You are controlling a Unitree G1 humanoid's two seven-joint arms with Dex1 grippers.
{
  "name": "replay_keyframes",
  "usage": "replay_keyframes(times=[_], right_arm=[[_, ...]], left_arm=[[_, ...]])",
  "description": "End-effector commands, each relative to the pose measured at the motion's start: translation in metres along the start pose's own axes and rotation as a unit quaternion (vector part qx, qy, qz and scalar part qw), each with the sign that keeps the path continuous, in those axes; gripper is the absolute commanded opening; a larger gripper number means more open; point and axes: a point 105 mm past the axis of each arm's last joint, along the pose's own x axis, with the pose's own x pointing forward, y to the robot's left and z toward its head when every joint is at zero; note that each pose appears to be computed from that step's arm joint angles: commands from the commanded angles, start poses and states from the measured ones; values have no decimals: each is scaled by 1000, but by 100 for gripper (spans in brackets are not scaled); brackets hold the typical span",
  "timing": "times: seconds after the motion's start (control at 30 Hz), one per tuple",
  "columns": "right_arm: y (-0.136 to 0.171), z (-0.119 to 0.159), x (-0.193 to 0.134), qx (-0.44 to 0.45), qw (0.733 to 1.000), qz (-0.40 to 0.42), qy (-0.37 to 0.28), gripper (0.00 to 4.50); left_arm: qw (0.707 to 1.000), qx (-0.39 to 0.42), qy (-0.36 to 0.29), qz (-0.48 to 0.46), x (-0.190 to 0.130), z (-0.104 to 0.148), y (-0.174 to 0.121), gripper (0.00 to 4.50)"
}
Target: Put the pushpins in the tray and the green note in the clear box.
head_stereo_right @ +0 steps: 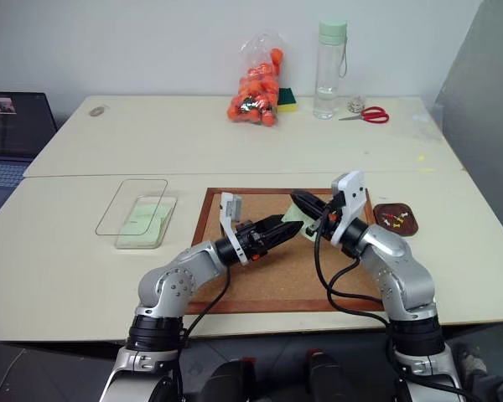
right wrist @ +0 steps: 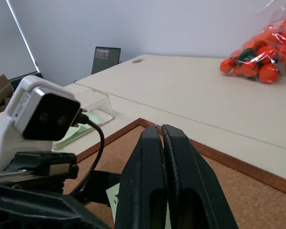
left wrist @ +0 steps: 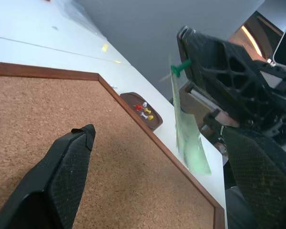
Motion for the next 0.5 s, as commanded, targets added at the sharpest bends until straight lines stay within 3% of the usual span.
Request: replay_keyframes(times=[0.03,0.5], right_arm=[[7,16,0,-13,999,10,-28,0],[8,15,0,-16,999,9,-27,0]], left_arm=[[999,1,-9,-37,5,7,-13,390],[999,-1,-9,-32,4,11,-11,113]])
